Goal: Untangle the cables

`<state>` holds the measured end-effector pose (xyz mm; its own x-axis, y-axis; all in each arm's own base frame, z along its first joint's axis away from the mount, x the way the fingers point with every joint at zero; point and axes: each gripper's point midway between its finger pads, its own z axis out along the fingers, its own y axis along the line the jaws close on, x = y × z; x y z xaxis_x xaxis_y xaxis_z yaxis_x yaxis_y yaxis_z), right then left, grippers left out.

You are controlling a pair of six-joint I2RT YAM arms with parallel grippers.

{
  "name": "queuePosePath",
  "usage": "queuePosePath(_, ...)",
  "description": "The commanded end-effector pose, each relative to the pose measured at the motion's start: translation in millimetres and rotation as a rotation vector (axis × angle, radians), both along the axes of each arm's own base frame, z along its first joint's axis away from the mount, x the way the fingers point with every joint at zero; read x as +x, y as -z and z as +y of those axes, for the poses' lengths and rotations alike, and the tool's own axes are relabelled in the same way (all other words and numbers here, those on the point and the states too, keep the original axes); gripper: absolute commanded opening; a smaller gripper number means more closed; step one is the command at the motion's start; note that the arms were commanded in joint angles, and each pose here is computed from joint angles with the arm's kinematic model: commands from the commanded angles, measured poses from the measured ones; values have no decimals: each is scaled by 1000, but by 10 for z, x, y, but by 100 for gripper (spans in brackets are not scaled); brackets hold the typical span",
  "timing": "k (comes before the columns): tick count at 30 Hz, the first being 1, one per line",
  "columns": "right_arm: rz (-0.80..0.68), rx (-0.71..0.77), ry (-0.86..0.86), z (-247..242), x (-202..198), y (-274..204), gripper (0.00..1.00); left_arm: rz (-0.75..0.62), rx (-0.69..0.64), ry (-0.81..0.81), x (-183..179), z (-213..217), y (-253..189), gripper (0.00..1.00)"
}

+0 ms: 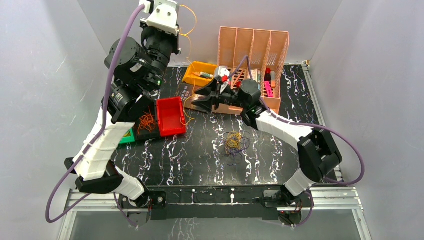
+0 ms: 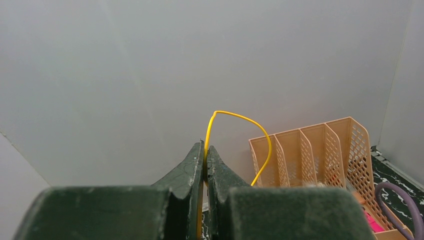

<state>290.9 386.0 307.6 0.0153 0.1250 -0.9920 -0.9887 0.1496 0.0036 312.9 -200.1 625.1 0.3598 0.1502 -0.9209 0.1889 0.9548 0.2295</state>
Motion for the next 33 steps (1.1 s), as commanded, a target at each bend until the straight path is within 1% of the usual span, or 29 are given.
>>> queuePosePath(1, -92, 102, -9, 54, 18, -463, 58, -27, -47, 5, -129, 136, -134, 0)
queuePosePath(4, -89, 102, -17, 74, 20, -467, 55, -28, -48, 6, -135, 138, -131, 0)
queuePosePath(8, -74, 93, -24, 80, 17, -419, 42, -28, -48, 3, -130, 139, -123, 0)
queuePosePath(10, -67, 89, -25, 81, 17, -382, 39, -25, -45, 0, -118, 133, -110, 0)
queuePosePath(12, -66, 92, -27, 81, 11, -370, 39, -23, -48, 0, -119, 138, -110, 0)
queuePosePath(15, -59, 98, -34, 90, 2, -366, 42, -23, -49, 2, -115, 129, -108, 0)
queuePosePath(17, -55, 98, -40, 107, 4, -359, 42, -24, -50, 5, -122, 126, -114, 0)
queuePosePath(18, -54, 98, -44, 110, 2, -363, 38, -24, -49, 3, -119, 129, -111, 0)
queuePosePath(19, -48, 91, -57, 124, -9, -344, 18, -22, -50, 1, -121, 138, -110, 0)
queuePosePath(20, -40, 83, -62, 122, -23, -326, 3, -21, -50, -4, -126, 154, -102, 0)
queuePosePath(22, -2, 86, -18, 55, -16, -310, 1, 0, -53, -14, -129, 184, -44, 0)
queuePosePath(23, 29, 84, 23, -28, -42, -314, 1, 47, -67, -6, -149, 201, 103, 0)
queuePosePath(24, 94, 70, 81, -144, -68, -281, 0, 84, -76, -13, -183, 257, 293, 0)
queuePosePath(26, 170, 27, 155, -315, -121, -284, 0, 188, -76, -42, -162, 278, 780, 0)
queuePosePath(28, 180, 10, 170, -464, -281, -413, 0, 284, -107, -40, -180, 265, 1182, 0)
queuePosePath(29, 214, 25, 173, -565, -406, -418, 0, 345, -131, -42, -190, 251, 1447, 0)
queuePosePath(31, 273, 52, 211, -674, -469, -384, 0, 416, -147, -20, -213, 180, 1744, 0)
queuePosePath(33, 318, 42, 267, -787, -481, -324, 0, 493, -175, 20, -237, 61, 2034, 0)
